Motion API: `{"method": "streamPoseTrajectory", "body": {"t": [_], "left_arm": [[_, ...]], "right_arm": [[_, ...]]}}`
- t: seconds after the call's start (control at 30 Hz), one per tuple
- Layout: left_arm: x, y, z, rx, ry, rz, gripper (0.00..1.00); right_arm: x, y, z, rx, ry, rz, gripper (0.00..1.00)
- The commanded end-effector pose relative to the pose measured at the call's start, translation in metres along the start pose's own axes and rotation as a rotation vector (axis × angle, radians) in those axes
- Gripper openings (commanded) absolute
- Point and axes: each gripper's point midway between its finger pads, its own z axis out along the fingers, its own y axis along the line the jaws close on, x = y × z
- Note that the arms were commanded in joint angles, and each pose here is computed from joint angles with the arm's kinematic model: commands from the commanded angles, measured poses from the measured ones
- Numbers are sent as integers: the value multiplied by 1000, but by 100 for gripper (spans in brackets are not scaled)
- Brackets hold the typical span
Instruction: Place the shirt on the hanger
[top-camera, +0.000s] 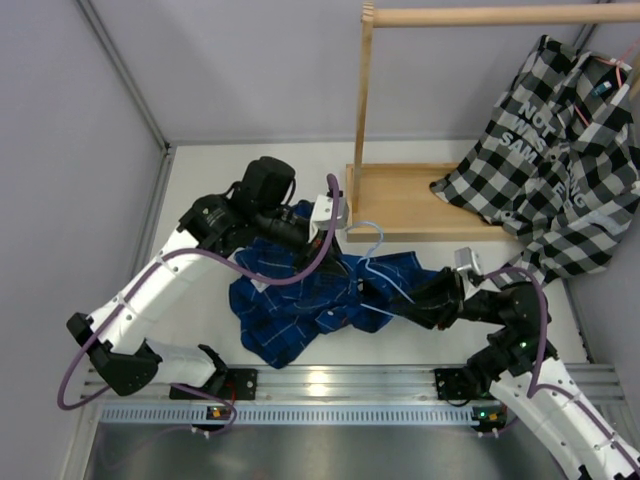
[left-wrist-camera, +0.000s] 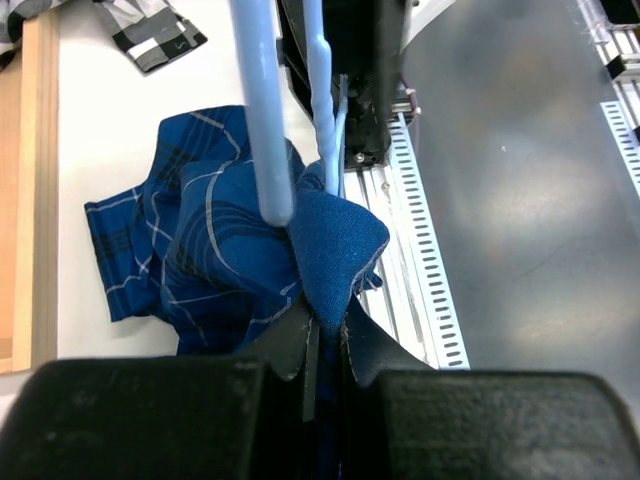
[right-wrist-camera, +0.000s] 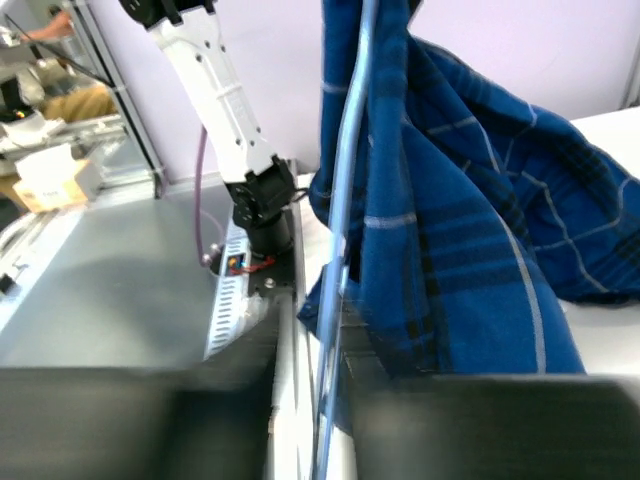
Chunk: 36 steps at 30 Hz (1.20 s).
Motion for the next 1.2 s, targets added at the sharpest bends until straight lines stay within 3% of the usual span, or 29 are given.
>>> {"method": "streamPoseTrajectory", "body": {"t": [0.0,0.07,0.13,0.3,0.4,0.47,0.5,0.6,0.67,0.8,0.83,0.9,1.17], "left_arm": [[-10,0,-8,-36,-22,62,0],[-11,6,-13,-100,-9,65,0],[-16,12,-18,-157,-7,63,0],[-18,31,-34,-321,16,40,0],[-23,54,-46,-480,7,-1,0],[-26,70,-56,-600,-17,-60,0],[-34,82,-67,-695,-49,-55,0],[-44,87,-78,-782,-148,-89,0],[-68,85,-96,-850,-295,-91,0],[-79,89,-126,-1002,-494,-180,0],[-76,89,-126,-1006,-504,-198,0],[-79,87,-124,-985,-532,-232,0],[-71,83,-98,-864,-516,-296,0]], "right_arm": [[-43,18,4,-57,-80,-146,38],[-36,11,3,-18,-62,-123,55],[-37,-7,1,95,-66,-106,79],[-28,-43,-25,412,-33,-8,91],[-37,-59,-47,604,-98,50,99],[-31,-62,-53,655,-129,144,99],[-26,-58,-49,621,-126,177,99],[-20,-51,-33,518,-176,312,99],[-20,-44,-16,391,-228,422,98],[-16,-58,1,356,-242,513,76],[-15,-66,3,383,-242,511,65],[-19,-82,10,427,-245,506,58],[-22,-117,45,482,-242,494,57]]}}
